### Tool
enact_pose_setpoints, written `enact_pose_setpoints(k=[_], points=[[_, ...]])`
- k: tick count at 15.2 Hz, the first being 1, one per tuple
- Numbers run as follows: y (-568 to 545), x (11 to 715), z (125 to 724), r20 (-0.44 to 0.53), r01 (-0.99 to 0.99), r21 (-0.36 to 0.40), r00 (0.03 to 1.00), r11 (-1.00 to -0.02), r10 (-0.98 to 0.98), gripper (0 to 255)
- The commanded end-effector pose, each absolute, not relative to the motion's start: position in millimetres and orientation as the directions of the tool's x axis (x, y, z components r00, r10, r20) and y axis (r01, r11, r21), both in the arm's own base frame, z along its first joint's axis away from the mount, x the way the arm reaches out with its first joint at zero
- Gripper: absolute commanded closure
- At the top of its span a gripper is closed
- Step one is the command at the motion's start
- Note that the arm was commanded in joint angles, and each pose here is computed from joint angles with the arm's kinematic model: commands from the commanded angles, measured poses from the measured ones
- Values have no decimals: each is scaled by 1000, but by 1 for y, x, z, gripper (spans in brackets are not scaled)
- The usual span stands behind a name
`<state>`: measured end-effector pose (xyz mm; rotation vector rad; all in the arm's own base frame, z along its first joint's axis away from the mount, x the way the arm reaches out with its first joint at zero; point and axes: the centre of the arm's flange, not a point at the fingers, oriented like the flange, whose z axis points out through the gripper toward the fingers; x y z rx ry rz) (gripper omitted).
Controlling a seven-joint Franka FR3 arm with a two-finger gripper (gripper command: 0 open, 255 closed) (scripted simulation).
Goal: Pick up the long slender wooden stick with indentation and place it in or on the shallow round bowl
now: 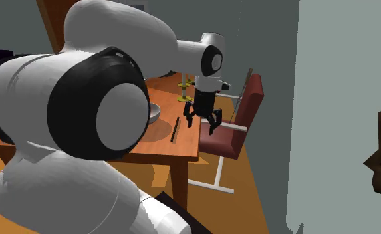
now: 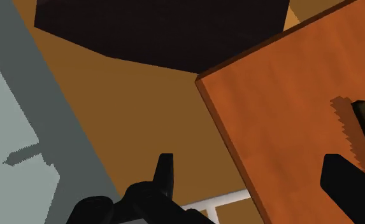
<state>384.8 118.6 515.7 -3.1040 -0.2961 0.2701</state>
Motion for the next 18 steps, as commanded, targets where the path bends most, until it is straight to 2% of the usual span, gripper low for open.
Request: enact_pose_setpoints(k=[1, 12, 18], points=[[146, 394, 511, -167, 257, -27, 952, -966, 258, 0], [298, 403, 487, -157, 600, -13, 789, -800, 594, 0], [297, 399, 460, -157, 602, -13, 787, -798, 596, 0]])
